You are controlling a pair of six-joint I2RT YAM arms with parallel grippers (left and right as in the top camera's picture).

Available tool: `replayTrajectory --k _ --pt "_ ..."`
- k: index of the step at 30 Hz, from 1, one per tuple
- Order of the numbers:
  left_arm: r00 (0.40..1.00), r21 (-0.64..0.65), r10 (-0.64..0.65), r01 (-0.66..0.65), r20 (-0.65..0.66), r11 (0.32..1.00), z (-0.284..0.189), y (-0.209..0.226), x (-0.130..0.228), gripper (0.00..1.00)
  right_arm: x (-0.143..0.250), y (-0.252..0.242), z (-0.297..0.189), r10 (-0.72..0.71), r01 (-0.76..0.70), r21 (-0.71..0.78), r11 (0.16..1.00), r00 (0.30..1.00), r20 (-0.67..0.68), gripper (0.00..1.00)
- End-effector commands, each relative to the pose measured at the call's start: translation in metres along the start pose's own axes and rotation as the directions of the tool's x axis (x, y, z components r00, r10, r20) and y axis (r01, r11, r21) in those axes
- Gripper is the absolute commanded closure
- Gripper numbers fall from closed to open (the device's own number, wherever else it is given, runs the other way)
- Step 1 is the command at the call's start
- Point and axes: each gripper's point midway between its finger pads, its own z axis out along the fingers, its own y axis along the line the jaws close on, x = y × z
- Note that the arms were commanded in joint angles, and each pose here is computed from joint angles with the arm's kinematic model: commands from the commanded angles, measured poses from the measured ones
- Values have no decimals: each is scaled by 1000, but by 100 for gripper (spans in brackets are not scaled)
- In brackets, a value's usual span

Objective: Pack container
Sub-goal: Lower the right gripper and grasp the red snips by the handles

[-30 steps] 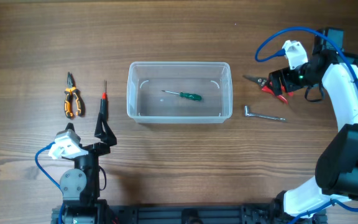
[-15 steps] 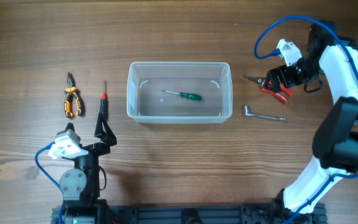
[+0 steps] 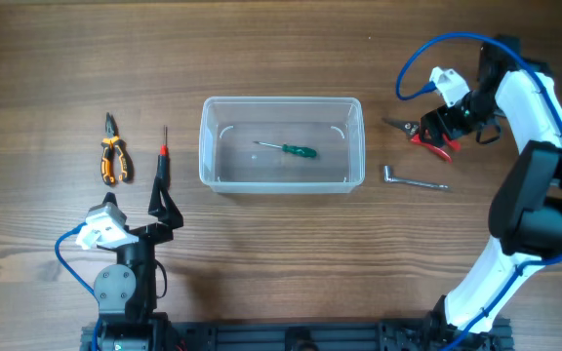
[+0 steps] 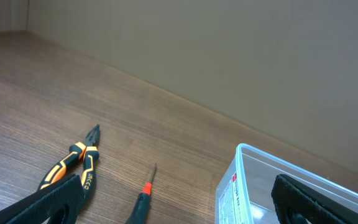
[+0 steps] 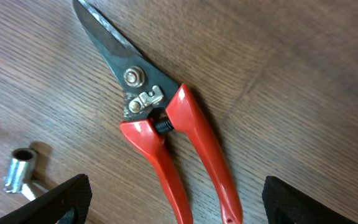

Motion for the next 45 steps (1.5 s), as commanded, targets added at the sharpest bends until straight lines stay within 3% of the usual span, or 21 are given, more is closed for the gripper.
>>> replayTrajectory --k 1,7,15,31,38,45 --pt "1000 -2 -13 13 3 1000 0 0 0 0 5 0 20 -5 4 -35 999 999 -38 13" --pt "1000 -2 -13 13 3 1000 0 0 0 0 11 5 37 3 -7 -74 997 998 -57 14" --pt "1000 -2 -13 13 3 1000 0 0 0 0 13 8 43 66 -73 -95 993 995 -70 25" --pt "1000 -2 -13 13 3 1000 0 0 0 0 -1 31 39 415 -421 -211 882 907 -76 25" --pt "1000 -2 -13 13 3 1000 0 0 0 0 -11 44 37 463 -464 -278 841 883 -74 26" --pt "1000 -2 -13 13 3 1000 0 0 0 0 -16 39 42 425 -426 -220 878 904 -50 25"
